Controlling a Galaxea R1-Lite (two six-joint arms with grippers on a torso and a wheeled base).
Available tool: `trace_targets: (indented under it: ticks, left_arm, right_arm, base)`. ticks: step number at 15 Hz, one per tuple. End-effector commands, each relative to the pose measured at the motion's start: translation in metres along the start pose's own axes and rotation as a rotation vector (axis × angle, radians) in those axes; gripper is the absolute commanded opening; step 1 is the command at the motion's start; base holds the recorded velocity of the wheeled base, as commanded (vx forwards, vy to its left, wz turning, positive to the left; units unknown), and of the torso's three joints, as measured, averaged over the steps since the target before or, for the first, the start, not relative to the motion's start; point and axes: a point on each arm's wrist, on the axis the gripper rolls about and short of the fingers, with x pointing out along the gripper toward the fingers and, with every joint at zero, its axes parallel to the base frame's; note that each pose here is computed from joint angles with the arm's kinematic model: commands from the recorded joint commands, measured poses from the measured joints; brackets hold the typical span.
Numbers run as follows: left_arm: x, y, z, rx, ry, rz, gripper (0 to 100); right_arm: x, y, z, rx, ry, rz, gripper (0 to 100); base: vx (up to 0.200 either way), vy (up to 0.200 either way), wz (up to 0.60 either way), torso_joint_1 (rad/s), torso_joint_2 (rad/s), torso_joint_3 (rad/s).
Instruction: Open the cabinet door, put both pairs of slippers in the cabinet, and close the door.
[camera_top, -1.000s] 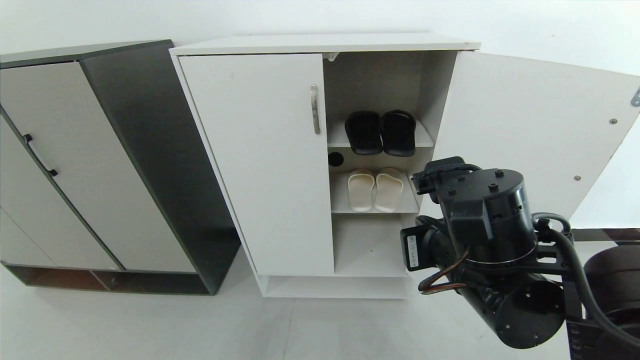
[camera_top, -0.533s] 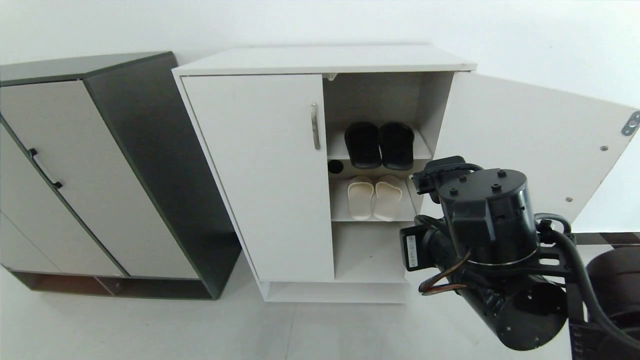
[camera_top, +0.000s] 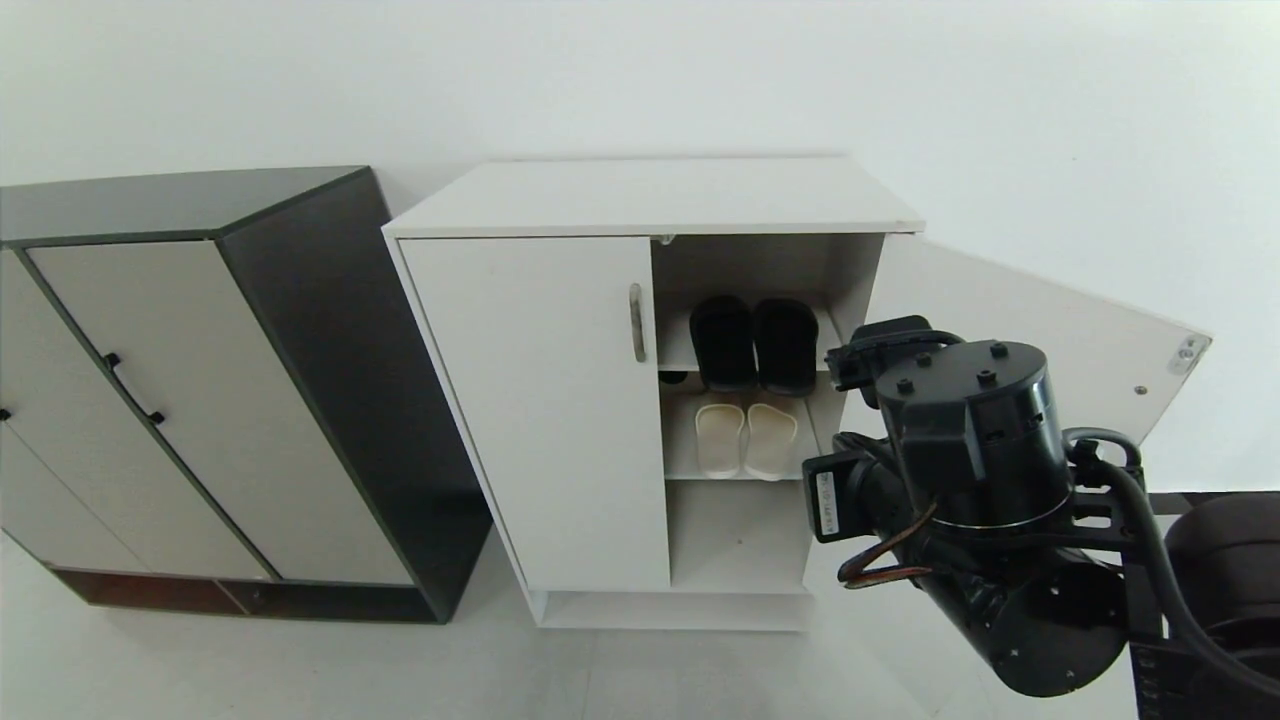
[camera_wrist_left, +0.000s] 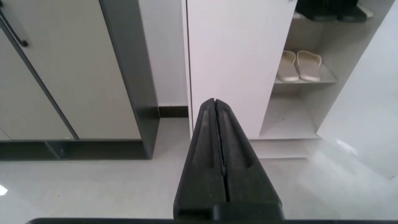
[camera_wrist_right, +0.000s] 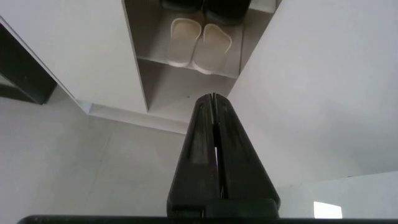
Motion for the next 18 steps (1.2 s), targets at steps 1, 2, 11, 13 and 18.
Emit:
trace_targets:
  ticks: [1,2,11,13,18]
  left_arm:
    - [0.0001,0.0,0.0,0.0,0.002,0.0,0]
    - [0.0001,0.0,0.0002,0.0,0.0,0.001,0]
    - [0.0001,0.0,0.0,0.0,0.002,0.0,0]
    - [0.0001,0.0,0.0,0.0,0.002,-0.002,0]
    - [0.0001,0.0,0.0,0.0,0.002,0.0,0]
  right_arm:
    - [-0.0001,0.0004,-0.0002,0.001,0.0,0.001,0]
    - [-0.0001,0.0004,-0.0003,-0.002,0.001,0.001,0]
    - [-0.0006,-0.0009,-0.0042,-0.023,0.009,-0.001,0]
    - [-0.0009,-0.0012,-0.0043,-0.023,0.009,-0.001,0]
    - [0.0011,-0.0016,-0.0053,-0.025,0.017,0.014,0]
  base:
    - [0.0,0.0,0.0,0.149,-0.47,-0.325]
    - [0.0,0.0,0.0,0.163,-0.47,-0.315]
    - [0.0,0.0,0.0,0.193,-0.5,-0.311]
    - [0.0,0.0,0.0,0.234,-0.54,-0.32]
    - [0.0,0.0,0.0,0.196,-0.45,-0.254]
